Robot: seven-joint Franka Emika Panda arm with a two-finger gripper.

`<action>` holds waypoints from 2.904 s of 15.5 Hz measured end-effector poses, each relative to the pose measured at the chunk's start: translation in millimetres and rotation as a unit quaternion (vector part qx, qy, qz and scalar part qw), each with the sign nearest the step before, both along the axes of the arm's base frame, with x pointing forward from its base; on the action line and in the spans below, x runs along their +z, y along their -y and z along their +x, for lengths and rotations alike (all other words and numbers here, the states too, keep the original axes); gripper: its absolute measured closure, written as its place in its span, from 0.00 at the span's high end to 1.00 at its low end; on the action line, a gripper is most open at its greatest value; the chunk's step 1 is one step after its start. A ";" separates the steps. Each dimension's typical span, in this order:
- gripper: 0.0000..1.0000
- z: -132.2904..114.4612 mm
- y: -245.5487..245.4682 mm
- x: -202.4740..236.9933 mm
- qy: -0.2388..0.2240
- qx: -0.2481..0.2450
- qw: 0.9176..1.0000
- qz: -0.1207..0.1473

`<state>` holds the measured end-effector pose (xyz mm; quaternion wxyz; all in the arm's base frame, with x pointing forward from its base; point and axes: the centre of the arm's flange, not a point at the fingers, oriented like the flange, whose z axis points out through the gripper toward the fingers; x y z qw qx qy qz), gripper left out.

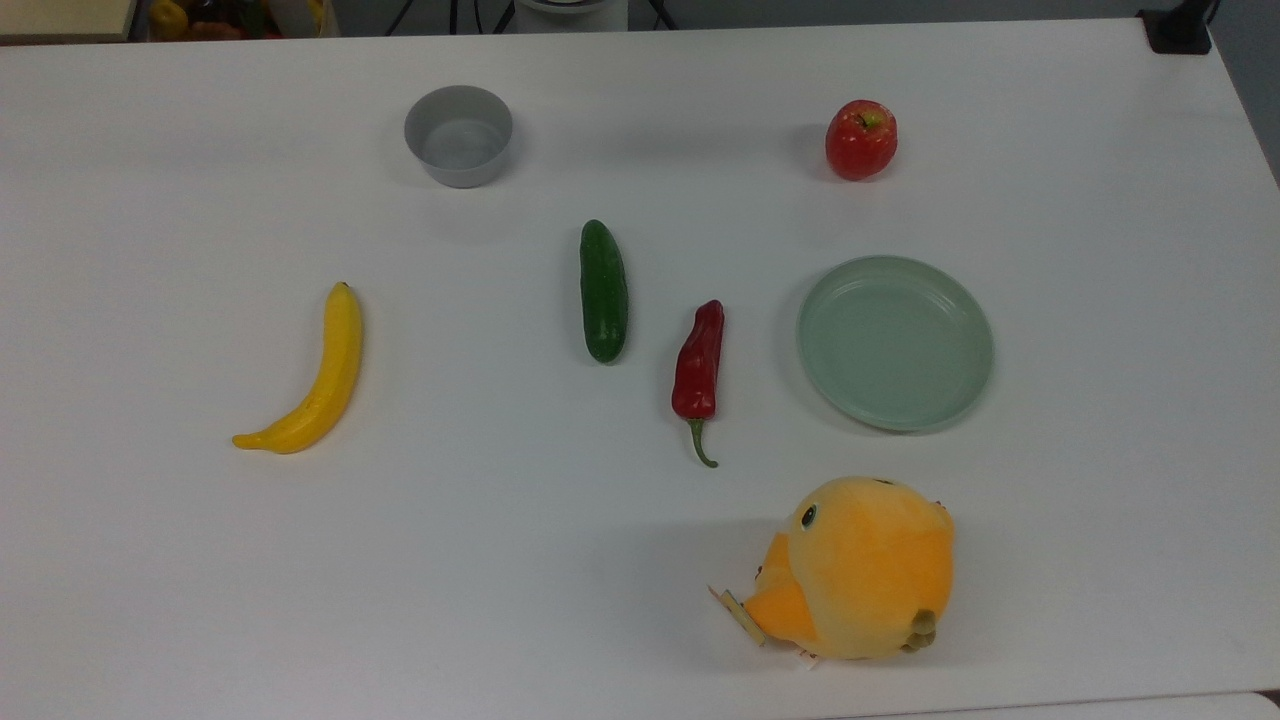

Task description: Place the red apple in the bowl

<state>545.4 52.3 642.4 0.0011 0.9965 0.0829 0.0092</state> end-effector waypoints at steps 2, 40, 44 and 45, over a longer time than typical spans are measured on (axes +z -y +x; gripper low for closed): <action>1.00 -3.8 -14.4 -3.8 -0.012 0.013 1.000 -0.001; 1.00 -126.9 -303.4 -261.3 -0.032 0.142 0.989 0.030; 1.00 -122.6 -304.8 -275.2 -0.025 0.130 0.991 0.027; 1.00 -121.3 -304.9 -280.6 -0.024 0.128 0.991 0.021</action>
